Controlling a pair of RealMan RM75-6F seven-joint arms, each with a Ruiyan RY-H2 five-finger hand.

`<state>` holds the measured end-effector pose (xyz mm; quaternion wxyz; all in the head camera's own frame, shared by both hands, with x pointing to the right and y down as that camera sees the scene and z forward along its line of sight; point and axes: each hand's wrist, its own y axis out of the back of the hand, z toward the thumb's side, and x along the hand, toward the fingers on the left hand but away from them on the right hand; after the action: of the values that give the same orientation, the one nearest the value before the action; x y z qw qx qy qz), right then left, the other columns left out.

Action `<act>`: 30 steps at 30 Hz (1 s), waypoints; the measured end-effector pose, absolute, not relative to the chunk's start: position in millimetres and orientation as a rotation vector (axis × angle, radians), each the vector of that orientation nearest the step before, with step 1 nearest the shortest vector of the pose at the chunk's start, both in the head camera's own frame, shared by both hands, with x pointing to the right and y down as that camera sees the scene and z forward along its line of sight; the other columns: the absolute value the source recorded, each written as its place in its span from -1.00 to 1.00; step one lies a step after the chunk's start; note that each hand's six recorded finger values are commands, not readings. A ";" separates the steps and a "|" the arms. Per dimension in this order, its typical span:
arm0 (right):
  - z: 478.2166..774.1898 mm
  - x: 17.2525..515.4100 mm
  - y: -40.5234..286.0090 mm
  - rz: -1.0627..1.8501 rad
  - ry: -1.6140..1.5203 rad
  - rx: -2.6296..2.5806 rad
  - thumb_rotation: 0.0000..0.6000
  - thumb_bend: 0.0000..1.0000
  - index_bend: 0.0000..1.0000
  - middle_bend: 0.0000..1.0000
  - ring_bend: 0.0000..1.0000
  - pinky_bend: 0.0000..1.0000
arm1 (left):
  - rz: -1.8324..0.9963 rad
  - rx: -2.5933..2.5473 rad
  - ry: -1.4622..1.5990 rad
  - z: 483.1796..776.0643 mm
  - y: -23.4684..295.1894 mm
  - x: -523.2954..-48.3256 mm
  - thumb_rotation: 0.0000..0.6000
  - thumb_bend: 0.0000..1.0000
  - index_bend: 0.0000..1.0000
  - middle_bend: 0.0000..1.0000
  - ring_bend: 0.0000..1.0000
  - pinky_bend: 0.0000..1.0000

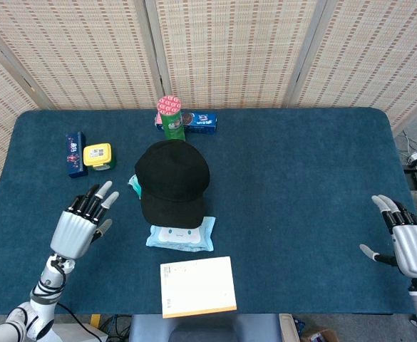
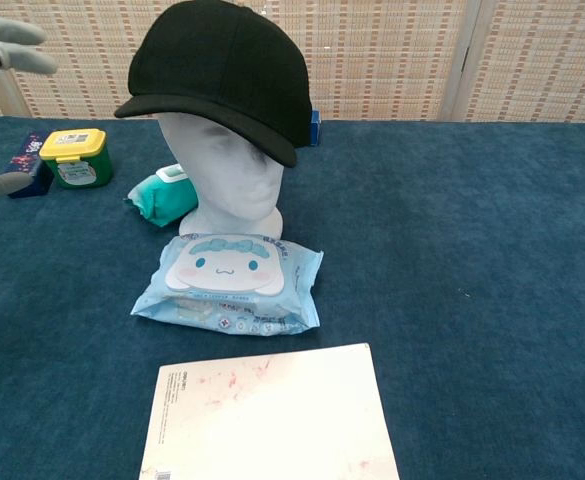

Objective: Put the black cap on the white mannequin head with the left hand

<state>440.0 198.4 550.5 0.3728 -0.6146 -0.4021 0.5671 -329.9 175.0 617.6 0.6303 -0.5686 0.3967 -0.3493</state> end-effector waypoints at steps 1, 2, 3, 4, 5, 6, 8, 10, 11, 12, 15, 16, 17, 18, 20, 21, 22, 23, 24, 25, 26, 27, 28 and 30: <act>550.7 439.9 198.4 1.454 -1.030 -1.574 1.00 -1.00 -0.85 -0.72 -0.74 -0.48 | -0.826 -1.293 0.924 618.9 175.0 -339.1 1.00 -0.79 -0.13 -0.73 -0.63 -0.15; 550.8 439.8 198.4 1.455 -1.028 -1.573 1.00 -1.00 -0.85 -0.72 -0.74 -0.48 | -0.846 -1.287 0.939 619.7 175.0 -345.7 1.00 -0.79 -0.06 -0.73 -0.63 -0.15; 551.0 439.5 198.7 1.455 -1.027 -1.572 1.00 -1.00 -0.85 -0.72 -0.74 -0.48 | -0.866 -1.283 0.956 620.3 175.1 -351.7 1.00 -0.79 -0.01 -0.73 -0.62 -0.15; 551.0 439.3 198.8 1.455 -1.026 -1.572 1.00 -1.00 -0.85 -0.72 -0.74 -0.48 | -0.885 -1.279 0.973 620.8 175.3 -357.4 1.00 -0.79 0.03 -0.73 -0.62 -0.15; 551.0 439.2 198.8 1.456 -1.026 -1.571 1.00 -1.00 -0.85 -0.72 -0.74 -0.48 | -0.912 -1.276 0.995 621.6 175.7 -364.6 1.00 -0.79 0.06 -0.73 -0.62 -0.15; 551.1 439.2 198.7 1.456 -1.026 -1.570 1.00 -1.00 -0.85 -0.72 -0.74 -0.48 | -0.933 -1.273 1.009 622.4 176.0 -369.7 1.00 -0.79 0.07 -0.73 -0.62 -0.15; 551.7 439.1 198.7 1.459 -1.024 -1.569 1.00 -1.00 -0.85 -0.72 -0.74 -0.48 | -0.987 -1.272 1.040 624.5 176.8 -380.4 1.00 -0.79 0.08 -0.72 -0.61 -0.15; 552.2 439.1 198.4 1.462 -1.022 -1.568 1.00 -1.00 -0.85 -0.72 -0.74 -0.48 | -1.027 -1.279 1.072 625.6 177.9 -387.8 1.00 -0.79 0.10 -0.70 -0.61 -0.15; 552.5 439.0 198.3 1.463 -1.021 -1.567 1.00 -1.00 -0.85 -0.72 -0.74 -0.48 | -1.056 -1.284 1.095 626.1 179.1 -393.2 1.00 -0.79 0.12 -0.69 -0.60 -0.15; 552.9 438.9 198.1 1.465 -1.020 -1.567 1.00 -1.00 -0.85 -0.72 -0.74 -0.48 | -1.076 -1.287 1.111 626.1 180.1 -397.4 1.00 -0.79 0.16 -0.66 -0.59 -0.15; 554.0 438.6 197.8 1.470 -1.017 -1.563 1.00 -1.00 -0.85 -0.72 -0.74 -0.48 | -1.132 -1.289 1.140 623.5 184.6 -411.4 1.00 -0.79 0.25 -0.50 -0.48 -0.15; 554.4 438.3 197.8 1.471 -1.015 -1.562 1.00 -1.00 -0.85 -0.72 -0.74 -0.48 | -1.144 -1.291 1.139 622.6 185.7 -414.6 1.00 -0.79 0.29 -0.44 -0.43 -0.15; 554.7 438.0 197.8 1.472 -1.014 -1.561 1.00 -1.00 -0.85 -0.72 -0.74 -0.48 | -1.159 -1.298 1.132 621.8 187.3 -417.9 1.00 -0.79 0.31 -0.41 -0.40 -0.15; 555.1 437.6 197.9 1.474 -1.012 -1.560 1.00 -1.00 -0.85 -0.72 -0.74 -0.48 | -1.169 -1.306 1.122 621.4 188.6 -420.0 1.00 -0.79 0.33 -0.40 -0.40 -0.15; 555.8 437.1 198.0 1.476 -1.010 -1.558 1.00 -1.00 -0.85 -0.72 -0.74 -0.48 | -1.193 -1.328 1.097 619.7 192.2 -424.4 1.00 -0.79 0.35 -0.40 -0.40 -0.15; 556.3 436.9 197.9 1.478 -1.009 -1.557 1.00 -1.00 -0.85 -0.72 -0.74 -0.48 | -1.203 -1.338 1.087 618.6 193.9 -426.1 1.00 -0.79 0.35 -0.40 -0.39 -0.15; 556.7 436.7 197.9 1.480 -1.007 -1.556 1.00 -1.00 -0.85 -0.72 -0.74 -0.48 | -1.212 -1.348 1.079 617.1 195.8 -427.6 1.00 -0.79 0.35 -0.40 -0.39 -0.15; 557.2 436.6 197.7 1.481 -1.006 -1.555 1.00 -1.00 -0.85 -0.72 -0.74 -0.48 | -1.223 -1.361 1.071 614.8 198.6 -429.7 1.00 -0.79 0.35 -0.40 -0.39 -0.14; 557.7 436.4 197.6 1.484 -1.002 -1.554 1.00 -1.00 -0.85 -0.72 -0.74 -0.48 | -1.231 -1.369 1.068 612.9 200.9 -431.2 1.00 -0.79 0.36 -0.40 -0.39 -0.14; 558.0 436.3 197.4 1.484 -1.002 -1.554 1.00 -1.00 -0.85 -0.72 -0.74 -0.48 | -1.239 -1.374 1.066 610.7 203.2 -432.7 1.00 -0.79 0.36 -0.40 -0.39 -0.14; 557.8 436.1 197.4 1.483 -1.003 -1.555 1.00 -1.00 -0.85 -0.72 -0.74 -0.48 | -1.248 -1.378 1.060 607.6 206.0 -434.3 1.00 -0.79 0.36 -0.40 -0.39 -0.14; 557.4 436.2 197.3 1.481 -1.005 -1.556 1.00 -1.00 -0.85 -0.72 -0.74 -0.48 | -1.251 -1.378 1.056 604.7 208.0 -435.0 1.00 -0.79 0.36 -0.40 -0.39 -0.14; 557.0 436.4 197.2 1.480 -1.008 -1.556 1.00 -1.00 -0.85 -0.72 -0.74 -0.48 | -1.250 -1.376 1.054 601.3 209.8 -435.4 1.00 -0.79 0.36 -0.40 -0.39 -0.14; 556.6 437.7 196.7 1.483 -1.015 -1.556 1.00 -1.00 -0.85 -0.72 -0.74 -0.48 | -1.239 -1.376 1.053 595.1 214.5 -433.4 1.00 -0.79 0.36 -0.40 -0.39 -0.14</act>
<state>437.7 196.7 556.6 0.3731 -0.6073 -0.3963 0.5787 -433.4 214.5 595.1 0.4845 -0.5650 0.4325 -0.5090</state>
